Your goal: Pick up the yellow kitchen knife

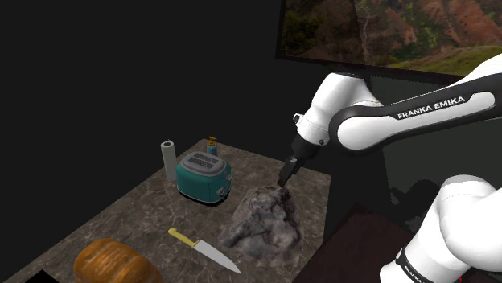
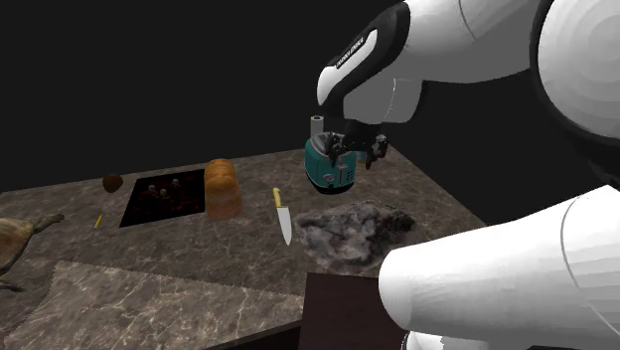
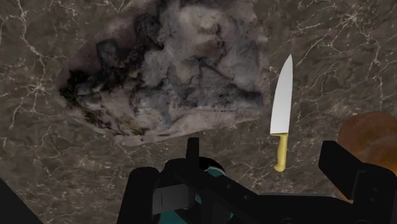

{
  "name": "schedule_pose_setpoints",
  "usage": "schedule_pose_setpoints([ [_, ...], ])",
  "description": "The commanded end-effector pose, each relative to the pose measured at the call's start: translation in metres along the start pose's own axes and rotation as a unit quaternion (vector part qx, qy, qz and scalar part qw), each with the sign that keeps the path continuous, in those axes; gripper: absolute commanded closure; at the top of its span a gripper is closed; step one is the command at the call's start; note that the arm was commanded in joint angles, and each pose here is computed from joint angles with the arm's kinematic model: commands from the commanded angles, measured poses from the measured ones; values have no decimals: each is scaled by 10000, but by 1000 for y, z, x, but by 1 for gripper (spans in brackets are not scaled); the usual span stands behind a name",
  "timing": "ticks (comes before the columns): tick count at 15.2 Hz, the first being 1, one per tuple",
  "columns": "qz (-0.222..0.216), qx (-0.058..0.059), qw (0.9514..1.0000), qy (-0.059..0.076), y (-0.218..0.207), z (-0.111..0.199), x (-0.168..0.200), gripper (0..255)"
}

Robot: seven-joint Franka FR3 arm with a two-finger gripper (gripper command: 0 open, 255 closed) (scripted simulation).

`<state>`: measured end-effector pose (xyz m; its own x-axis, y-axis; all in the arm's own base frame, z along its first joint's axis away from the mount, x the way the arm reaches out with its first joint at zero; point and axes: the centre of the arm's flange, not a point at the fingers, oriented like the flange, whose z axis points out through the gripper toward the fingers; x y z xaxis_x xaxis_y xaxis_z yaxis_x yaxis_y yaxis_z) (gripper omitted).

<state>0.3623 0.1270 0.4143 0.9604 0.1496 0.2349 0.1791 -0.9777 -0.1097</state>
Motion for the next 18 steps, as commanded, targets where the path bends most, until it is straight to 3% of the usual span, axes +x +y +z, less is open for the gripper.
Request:
schedule_pose_setpoints([
  [1,-36,21,9999,114,-8,23,5,0],
  [18,-354,200,9956,844,-88,219,56,0],
])
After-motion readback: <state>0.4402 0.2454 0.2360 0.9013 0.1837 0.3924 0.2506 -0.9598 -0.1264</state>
